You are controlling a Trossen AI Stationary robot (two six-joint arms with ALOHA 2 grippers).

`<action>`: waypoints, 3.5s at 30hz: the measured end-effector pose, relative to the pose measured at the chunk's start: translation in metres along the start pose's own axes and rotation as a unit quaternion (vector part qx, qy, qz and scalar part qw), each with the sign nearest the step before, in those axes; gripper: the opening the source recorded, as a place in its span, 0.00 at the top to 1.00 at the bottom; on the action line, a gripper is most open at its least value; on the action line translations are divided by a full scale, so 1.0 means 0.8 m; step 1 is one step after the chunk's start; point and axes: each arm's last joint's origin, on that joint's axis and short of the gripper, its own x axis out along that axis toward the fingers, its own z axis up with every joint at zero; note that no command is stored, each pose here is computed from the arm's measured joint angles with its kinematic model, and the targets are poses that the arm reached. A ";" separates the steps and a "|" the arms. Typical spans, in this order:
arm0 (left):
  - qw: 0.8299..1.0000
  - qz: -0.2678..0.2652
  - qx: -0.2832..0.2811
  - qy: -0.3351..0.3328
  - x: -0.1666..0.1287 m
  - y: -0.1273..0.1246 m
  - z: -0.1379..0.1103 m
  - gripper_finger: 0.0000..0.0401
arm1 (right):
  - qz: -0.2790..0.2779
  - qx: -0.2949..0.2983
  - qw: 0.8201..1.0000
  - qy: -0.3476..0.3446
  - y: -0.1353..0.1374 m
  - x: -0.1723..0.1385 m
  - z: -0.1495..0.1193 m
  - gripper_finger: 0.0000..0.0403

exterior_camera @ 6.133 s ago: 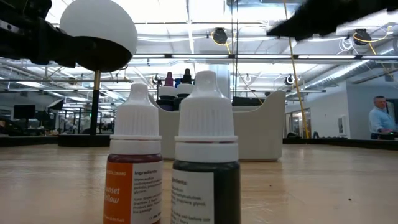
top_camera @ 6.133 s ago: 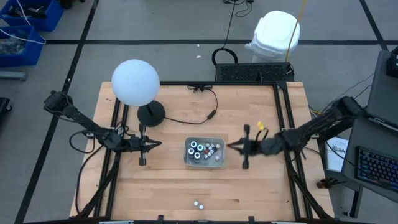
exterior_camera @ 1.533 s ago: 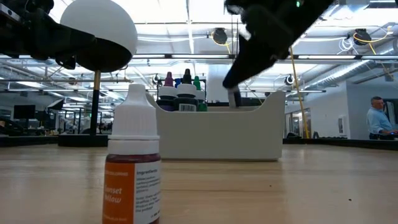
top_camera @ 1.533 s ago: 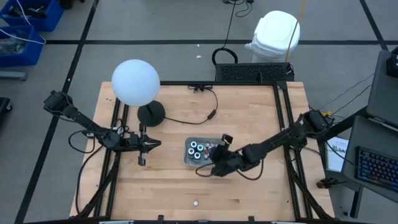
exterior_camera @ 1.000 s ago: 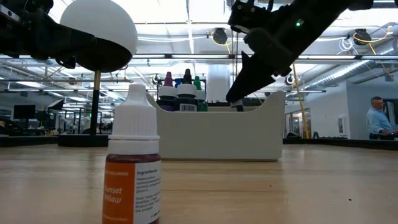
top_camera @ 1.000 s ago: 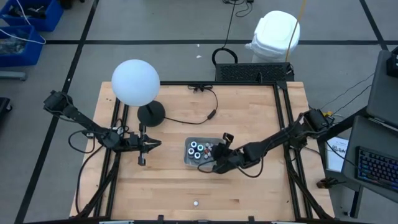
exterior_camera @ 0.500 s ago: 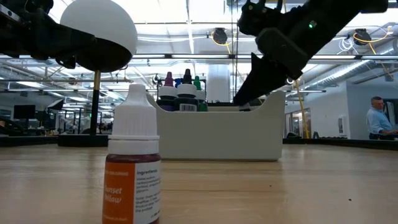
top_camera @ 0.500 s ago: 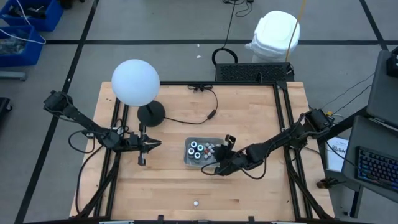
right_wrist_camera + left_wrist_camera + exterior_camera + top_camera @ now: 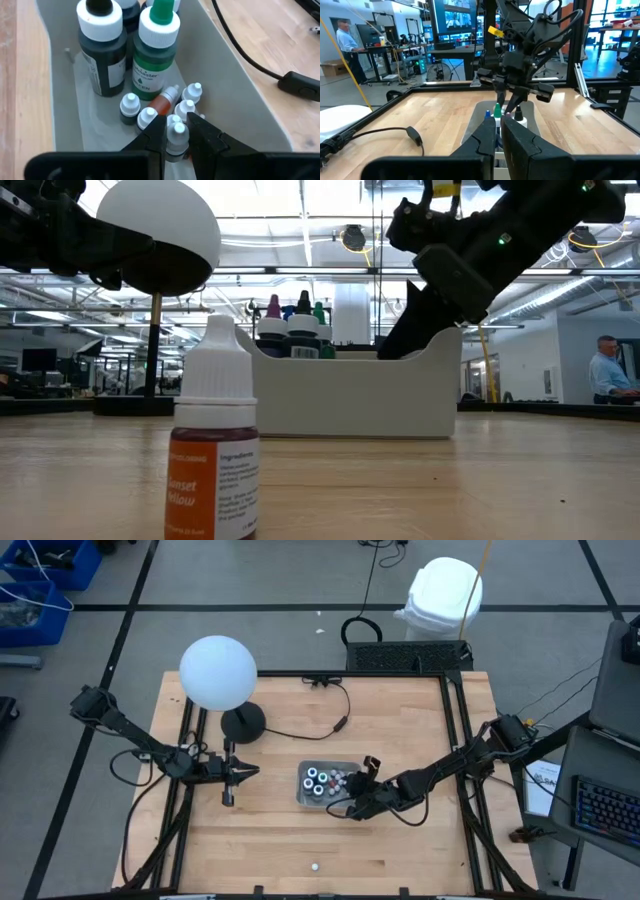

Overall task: Pick & Place food coloring
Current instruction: Put the small red food coloring bottle into the gray bin, then put the small yellow food coloring bottle into the gray bin

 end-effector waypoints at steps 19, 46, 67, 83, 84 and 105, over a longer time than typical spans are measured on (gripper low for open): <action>1.000 0.000 0.000 0.000 0.000 0.000 0.000 0.91 | -0.003 -0.009 1.000 0.003 -0.002 0.002 0.000 0.82; 1.000 0.000 0.000 0.000 0.000 0.000 0.000 0.91 | -0.012 -0.001 1.000 0.004 -0.009 0.006 0.003 0.77; 1.000 0.001 0.002 0.000 0.000 0.000 0.000 0.91 | 0.024 -0.029 0.995 -0.090 -0.045 -0.097 0.057 0.86; 0.998 0.000 0.062 0.004 0.000 0.000 -0.001 0.91 | 0.027 -0.033 0.989 -0.144 -0.118 -0.113 -0.035 1.00; 0.997 0.001 0.073 0.001 0.000 0.000 0.000 0.91 | 0.028 -0.025 0.987 -0.155 -0.122 -0.110 -0.044 1.00; 0.993 0.073 0.031 0.091 0.030 -0.014 0.011 0.99 | 0.106 0.044 0.969 -0.219 -0.165 -0.074 -0.131 1.00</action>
